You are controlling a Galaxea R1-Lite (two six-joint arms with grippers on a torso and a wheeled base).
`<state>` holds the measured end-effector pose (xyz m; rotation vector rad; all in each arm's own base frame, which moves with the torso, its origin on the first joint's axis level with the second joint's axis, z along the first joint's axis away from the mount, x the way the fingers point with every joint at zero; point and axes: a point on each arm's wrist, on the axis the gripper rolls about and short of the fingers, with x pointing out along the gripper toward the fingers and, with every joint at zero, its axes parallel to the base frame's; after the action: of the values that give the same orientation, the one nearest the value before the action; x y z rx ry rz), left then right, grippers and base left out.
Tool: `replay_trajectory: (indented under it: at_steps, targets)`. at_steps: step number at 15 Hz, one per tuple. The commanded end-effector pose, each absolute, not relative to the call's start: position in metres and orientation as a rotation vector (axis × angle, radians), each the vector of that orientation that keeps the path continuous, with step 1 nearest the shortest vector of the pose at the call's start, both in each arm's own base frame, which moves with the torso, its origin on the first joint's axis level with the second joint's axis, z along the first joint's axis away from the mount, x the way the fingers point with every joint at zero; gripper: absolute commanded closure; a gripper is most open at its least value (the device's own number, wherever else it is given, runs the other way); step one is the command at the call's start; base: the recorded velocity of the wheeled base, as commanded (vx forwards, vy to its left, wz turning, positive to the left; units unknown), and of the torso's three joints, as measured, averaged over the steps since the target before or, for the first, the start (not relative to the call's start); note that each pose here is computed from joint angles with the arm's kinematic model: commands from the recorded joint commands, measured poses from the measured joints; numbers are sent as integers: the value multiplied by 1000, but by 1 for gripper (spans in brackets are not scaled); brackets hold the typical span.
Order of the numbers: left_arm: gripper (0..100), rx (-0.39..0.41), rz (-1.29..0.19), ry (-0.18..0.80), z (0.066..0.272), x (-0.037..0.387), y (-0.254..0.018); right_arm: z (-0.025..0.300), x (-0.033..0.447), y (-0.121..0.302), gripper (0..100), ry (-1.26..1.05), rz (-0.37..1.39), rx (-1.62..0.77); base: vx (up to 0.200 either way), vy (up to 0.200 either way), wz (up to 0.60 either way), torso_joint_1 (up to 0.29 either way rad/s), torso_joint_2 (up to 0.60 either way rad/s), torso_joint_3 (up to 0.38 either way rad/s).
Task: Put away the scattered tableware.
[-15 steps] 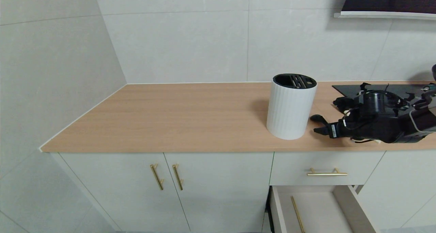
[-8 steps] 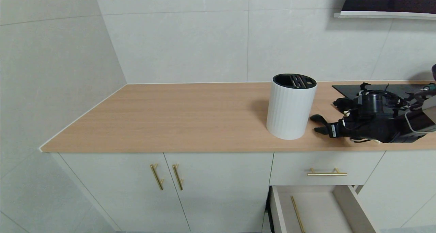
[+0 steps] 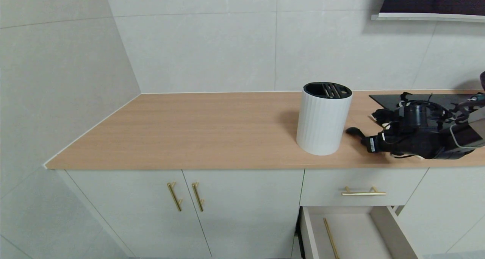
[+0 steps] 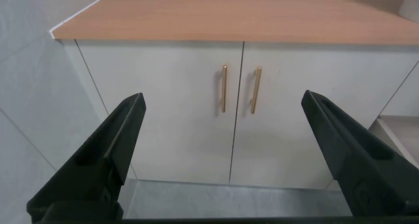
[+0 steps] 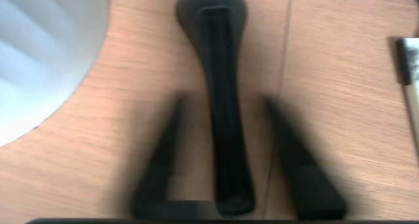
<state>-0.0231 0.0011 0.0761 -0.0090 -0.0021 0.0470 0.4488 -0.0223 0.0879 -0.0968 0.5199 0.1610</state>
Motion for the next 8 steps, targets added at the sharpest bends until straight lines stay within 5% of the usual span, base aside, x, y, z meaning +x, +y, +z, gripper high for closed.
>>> replay_trajectory:
  at_steps: [1,8]
  targets:
    - [0,-9,48,-2,76,-23,1,85,451,-22,100,530,162,-95,0,0,0,0,0,0]
    - [0,-9,48,-3,76,-23,1,111,443,-32,100,490,134,-93,0,0,0,0,0,0]
